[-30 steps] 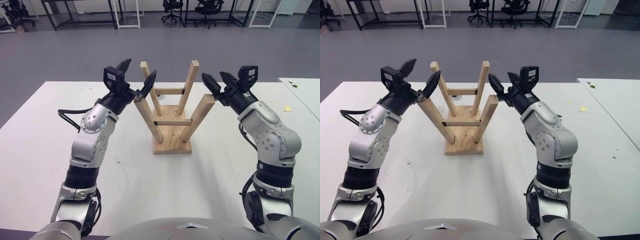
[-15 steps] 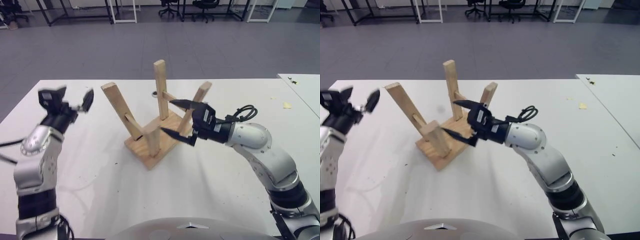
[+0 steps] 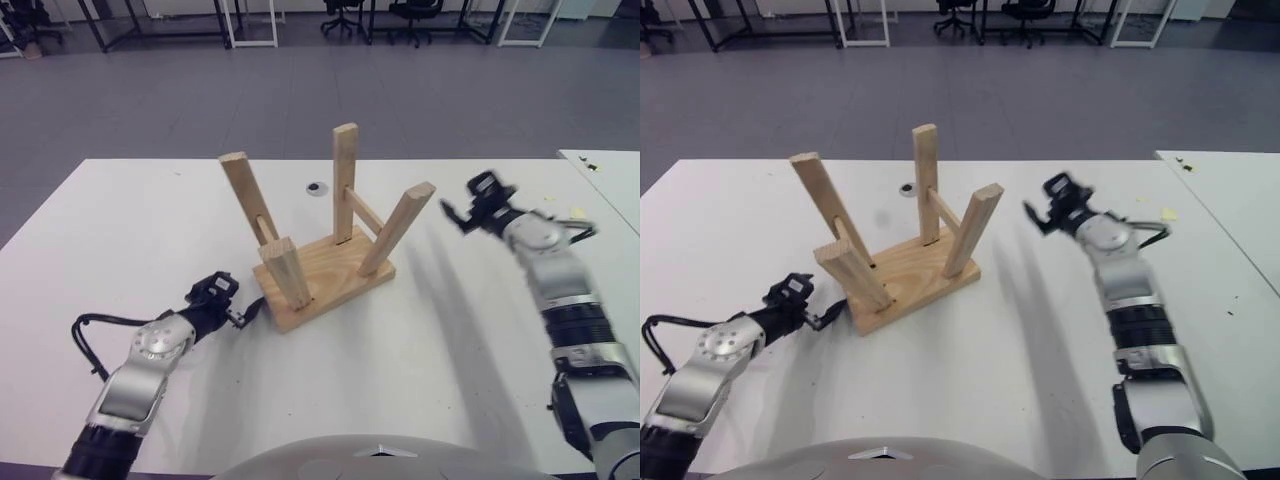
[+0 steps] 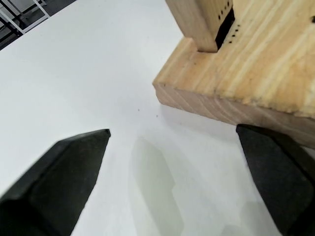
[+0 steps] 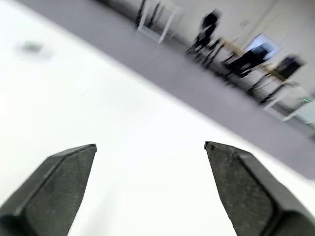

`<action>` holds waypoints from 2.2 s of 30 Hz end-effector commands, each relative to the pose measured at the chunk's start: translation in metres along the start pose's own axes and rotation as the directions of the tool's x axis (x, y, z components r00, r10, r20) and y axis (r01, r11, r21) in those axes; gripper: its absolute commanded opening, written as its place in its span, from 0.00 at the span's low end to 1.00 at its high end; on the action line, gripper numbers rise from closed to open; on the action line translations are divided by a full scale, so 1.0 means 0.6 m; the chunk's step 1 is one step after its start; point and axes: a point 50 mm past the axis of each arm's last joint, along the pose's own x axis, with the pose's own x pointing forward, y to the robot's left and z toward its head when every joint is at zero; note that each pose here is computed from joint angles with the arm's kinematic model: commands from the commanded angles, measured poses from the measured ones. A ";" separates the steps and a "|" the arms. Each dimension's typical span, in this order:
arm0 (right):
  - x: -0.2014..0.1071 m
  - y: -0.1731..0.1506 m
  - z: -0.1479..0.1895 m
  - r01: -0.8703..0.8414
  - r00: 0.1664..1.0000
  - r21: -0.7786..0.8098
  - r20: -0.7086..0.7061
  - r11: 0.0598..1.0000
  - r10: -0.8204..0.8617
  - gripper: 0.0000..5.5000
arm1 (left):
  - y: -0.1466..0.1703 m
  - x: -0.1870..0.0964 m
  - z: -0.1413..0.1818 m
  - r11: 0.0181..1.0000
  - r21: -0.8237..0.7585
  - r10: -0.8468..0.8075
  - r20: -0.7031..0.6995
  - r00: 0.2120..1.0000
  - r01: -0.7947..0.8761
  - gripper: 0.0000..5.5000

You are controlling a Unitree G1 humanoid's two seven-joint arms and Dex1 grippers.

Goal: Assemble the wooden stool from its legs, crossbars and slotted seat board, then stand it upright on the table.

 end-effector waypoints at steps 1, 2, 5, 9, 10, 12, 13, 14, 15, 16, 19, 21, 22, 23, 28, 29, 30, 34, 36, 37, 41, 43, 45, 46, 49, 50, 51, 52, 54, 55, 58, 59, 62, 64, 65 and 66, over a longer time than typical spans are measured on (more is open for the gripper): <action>0.026 0.088 -0.082 -0.291 0.952 -0.061 -0.112 0.955 0.283 0.75 | -0.017 0.037 -0.045 0.999 0.044 -0.013 -0.169 0.986 0.020 0.85; 0.019 0.095 -0.091 -0.339 0.937 -0.069 -0.110 0.938 0.330 0.75 | -0.016 0.051 -0.040 0.999 0.049 -0.013 -0.155 0.988 0.021 0.85; -0.007 0.081 -0.113 -0.306 0.950 -0.046 -0.085 0.951 0.301 0.75 | -0.017 0.087 -0.028 1.000 0.021 0.006 -0.096 0.995 -0.004 0.85; -0.039 0.059 -0.118 -0.126 0.992 -0.005 -0.029 0.992 0.126 0.75 | -0.026 0.036 -0.058 0.998 -0.020 0.062 -0.102 0.993 -0.065 0.85; -0.046 0.067 -0.119 -0.125 0.992 0.011 -0.026 0.992 0.125 0.75 | -0.031 0.020 -0.066 0.997 -0.039 0.064 -0.108 0.992 -0.069 0.85; -0.058 0.087 -0.122 -0.142 0.989 0.027 -0.030 0.990 0.143 0.75 | -0.042 0.008 -0.078 0.996 -0.069 0.047 -0.126 0.991 -0.056 0.85; -0.060 0.099 -0.119 -0.164 0.986 0.035 -0.023 0.986 0.165 0.75 | -0.048 0.009 -0.081 0.996 -0.080 0.038 -0.131 0.991 -0.048 0.85; -0.060 0.110 -0.112 -0.194 0.981 0.042 -0.008 0.980 0.195 0.75 | -0.054 0.012 -0.079 0.995 -0.091 0.026 -0.130 0.991 -0.038 0.85; -0.057 0.123 -0.098 -0.244 0.970 0.047 0.022 0.969 0.243 0.75 | -0.063 0.015 -0.070 0.994 -0.111 0.000 -0.118 0.993 -0.014 0.85; -0.056 0.133 -0.083 -0.285 0.958 0.054 0.053 0.957 0.283 0.75 | -0.072 0.018 -0.062 0.992 -0.128 -0.021 -0.103 0.995 0.008 0.85; -0.063 0.156 -0.047 -0.414 0.907 0.089 0.125 0.906 0.402 0.75 | -0.097 0.031 -0.038 0.984 -0.170 -0.068 -0.064 0.996 0.056 0.85; -0.076 0.161 -0.023 -0.465 0.879 0.083 0.163 0.882 0.448 0.75 | -0.124 0.032 -0.006 0.962 -0.228 -0.156 -0.006 0.988 0.151 0.85; -0.085 0.159 -0.011 -0.479 0.870 0.080 0.180 0.874 0.460 0.75 | -0.126 0.028 0.016 0.951 -0.250 -0.181 0.030 0.983 0.182 0.85; -0.095 0.157 -0.001 -0.492 0.861 0.080 0.189 0.867 0.471 0.75 | -0.123 0.022 0.034 0.942 -0.267 -0.192 0.059 0.980 0.201 0.85; -0.163 0.148 0.029 -0.605 0.795 0.099 0.142 0.790 0.590 0.75 | -0.091 -0.034 0.103 0.911 -0.298 -0.242 0.176 0.954 0.286 0.85; -0.171 0.143 0.034 -0.610 0.791 0.098 0.134 0.787 0.597 0.75 | -0.091 -0.044 0.108 0.905 -0.298 -0.259 0.183 0.948 0.305 0.85; -0.181 0.135 0.041 -0.608 0.793 0.101 0.128 0.788 0.596 0.75 | -0.091 -0.056 0.112 0.900 -0.292 -0.281 0.180 0.943 0.324 0.85; -0.213 0.113 0.070 -0.604 0.796 0.109 0.131 0.790 0.590 0.75 | -0.088 -0.086 0.118 0.895 -0.281 -0.314 0.155 0.937 0.347 0.85; -0.228 0.102 0.084 -0.601 0.798 0.106 0.133 0.792 0.587 0.75 | -0.082 -0.098 0.121 0.901 -0.263 -0.318 0.144 0.937 0.346 0.85; -0.233 0.096 0.089 -0.595 0.802 0.101 0.127 0.797 0.583 0.75 | -0.078 -0.102 0.123 0.907 -0.245 -0.315 0.140 0.939 0.341 0.85; -0.247 0.076 0.110 -0.583 0.811 0.089 0.131 0.808 0.571 0.75 | -0.063 -0.111 0.129 0.926 -0.201 -0.298 0.129 0.946 0.319 0.85; -0.251 0.073 0.112 -0.580 0.813 0.084 0.121 0.810 0.570 0.75 | -0.056 -0.116 0.134 0.932 -0.190 -0.285 0.137 0.949 0.308 0.85; -0.253 0.074 0.110 -0.582 0.812 0.084 0.106 0.809 0.573 0.75 | -0.051 -0.121 0.136 0.936 -0.180 -0.283 0.134 0.950 0.304 0.85; -0.254 0.075 0.108 -0.582 0.813 0.082 0.095 0.809 0.575 0.75 | -0.049 -0.123 0.134 0.936 -0.177 -0.286 0.126 0.950 0.305 0.85; -0.259 0.069 0.092 -0.570 0.820 0.060 -0.005 0.819 0.572 0.75 | -0.040 -0.134 0.116 0.940 -0.144 -0.307 0.046 0.951 0.310 0.85; -0.262 0.064 0.086 -0.564 0.823 0.049 -0.042 0.824 0.566 0.75 | -0.031 -0.138 0.106 0.948 -0.118 -0.300 -0.007 0.954 0.297 0.85; -0.266 0.058 0.078 -0.566 0.819 0.036 -0.088 0.824 0.566 0.75 | -0.009 -0.137 0.083 0.968 -0.039 -0.249 -0.120 0.961 0.246 0.85; -0.269 0.052 0.070 -0.576 0.809 0.006 -0.139 0.817 0.571 0.75 | 0.010 -0.137 0.066 0.973 0.031 -0.219 -0.195 0.956 0.230 0.85; -0.267 0.045 0.068 -0.619 0.776 -0.029 -0.179 0.785 0.605 0.75 | 0.029 -0.134 0.055 0.953 0.107 -0.252 -0.242 0.937 0.283 0.85; -0.263 0.044 0.071 -0.645 0.756 -0.040 -0.178 0.763 0.629 0.75 | 0.029 -0.132 0.057 0.932 0.124 -0.306 -0.234 0.923 0.340 0.85; -0.233 0.049 0.078 -0.714 0.699 -0.069 -0.121 0.697 0.705 0.75 | 0.010 -0.113 0.069 0.856 0.114 -0.495 -0.102 0.863 0.504 0.85; -0.222 0.051 0.078 -0.728 0.686 -0.070 -0.102 0.682 0.721 0.75 | 0.004 -0.103 0.071 0.837 0.111 -0.532 -0.061 0.845 0.535 0.85; -0.193 0.068 0.066 -0.778 0.629 -0.049 -0.060 0.627 0.775 0.71 | -0.015 -0.071 0.077 0.782 0.130 -0.615 0.004 0.788 0.609 0.86; -0.188 0.079 0.057 -0.800 0.600 -0.049 -0.068 0.598 0.797 0.63 | -0.013 -0.052 0.091 0.770 0.163 -0.630 0.045 0.775 0.617 0.86; -0.186 0.082 0.054 -0.805 0.594 -0.051 -0.069 0.591 0.802 0.59 | -0.012 -0.047 0.098 0.766 0.176 -0.635 0.060 0.770 0.618 0.83; -0.184 0.084 0.054 -0.804 0.595 -0.058 -0.063 0.592 0.801 0.55 | -0.011 -0.045 0.101 0.762 0.184 -0.640 0.068 0.765 0.621 0.79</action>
